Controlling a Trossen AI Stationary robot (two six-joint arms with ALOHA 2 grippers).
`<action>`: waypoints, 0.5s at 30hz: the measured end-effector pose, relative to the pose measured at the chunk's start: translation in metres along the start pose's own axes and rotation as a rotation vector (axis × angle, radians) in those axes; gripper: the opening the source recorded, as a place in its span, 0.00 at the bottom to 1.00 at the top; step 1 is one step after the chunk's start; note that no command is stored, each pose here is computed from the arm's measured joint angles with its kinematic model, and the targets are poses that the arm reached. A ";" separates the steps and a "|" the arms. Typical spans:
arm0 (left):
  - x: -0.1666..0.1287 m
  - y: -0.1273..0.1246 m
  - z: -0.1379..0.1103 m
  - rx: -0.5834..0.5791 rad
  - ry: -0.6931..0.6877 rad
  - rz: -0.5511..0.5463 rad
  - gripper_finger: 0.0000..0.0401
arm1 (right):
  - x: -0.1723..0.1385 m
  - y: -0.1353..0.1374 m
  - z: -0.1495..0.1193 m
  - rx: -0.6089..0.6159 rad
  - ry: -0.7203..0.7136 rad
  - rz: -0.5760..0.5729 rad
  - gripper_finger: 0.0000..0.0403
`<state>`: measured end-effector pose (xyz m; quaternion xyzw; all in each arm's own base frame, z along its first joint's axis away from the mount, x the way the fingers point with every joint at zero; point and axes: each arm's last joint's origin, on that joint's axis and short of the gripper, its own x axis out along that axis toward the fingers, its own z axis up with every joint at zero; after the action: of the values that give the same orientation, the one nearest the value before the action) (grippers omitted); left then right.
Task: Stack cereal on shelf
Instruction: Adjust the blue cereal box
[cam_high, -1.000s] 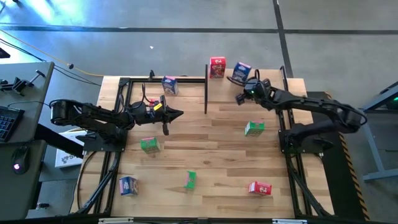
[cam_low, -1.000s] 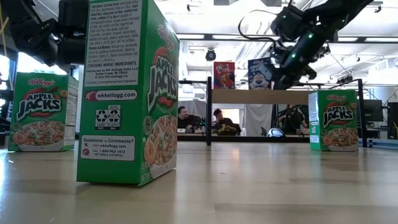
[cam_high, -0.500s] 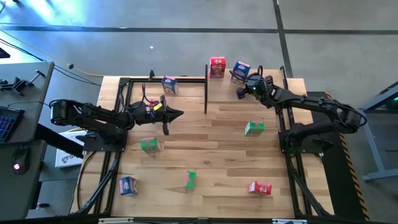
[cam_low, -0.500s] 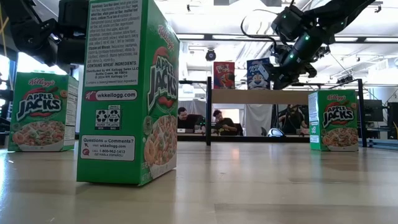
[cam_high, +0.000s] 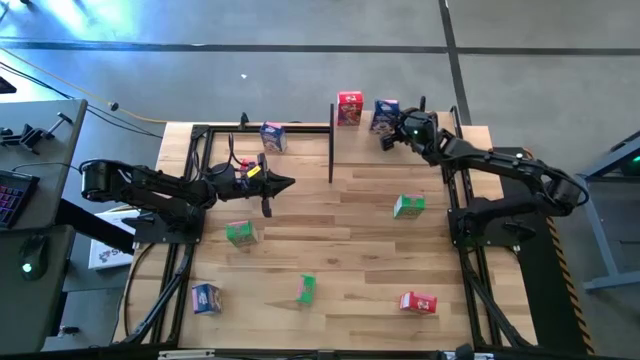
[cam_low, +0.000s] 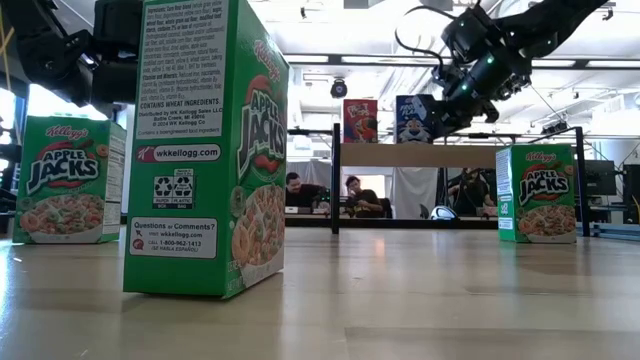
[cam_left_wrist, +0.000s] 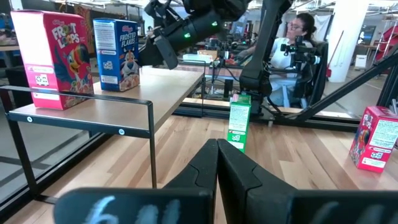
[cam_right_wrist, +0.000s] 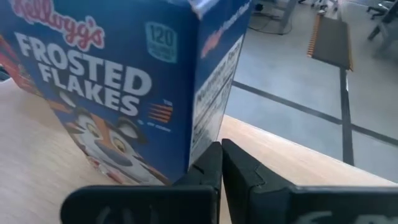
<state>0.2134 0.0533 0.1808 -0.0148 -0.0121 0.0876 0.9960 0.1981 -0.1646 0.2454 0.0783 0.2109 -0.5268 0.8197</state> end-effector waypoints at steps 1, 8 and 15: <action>0.000 0.000 0.000 0.000 0.000 0.000 0.00 | 0.000 0.000 0.000 -0.010 -0.001 0.004 0.00; 0.000 0.000 0.000 0.000 0.000 0.000 0.00 | -0.015 -0.005 0.019 -0.111 0.005 -0.013 0.00; 0.000 0.000 0.000 0.000 0.001 0.000 0.00 | -0.050 -0.016 0.038 -0.205 0.103 0.128 0.00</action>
<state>0.2134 0.0533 0.1807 -0.0149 -0.0116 0.0876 0.9960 0.1755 -0.1430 0.3024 0.0343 0.3001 -0.4443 0.8434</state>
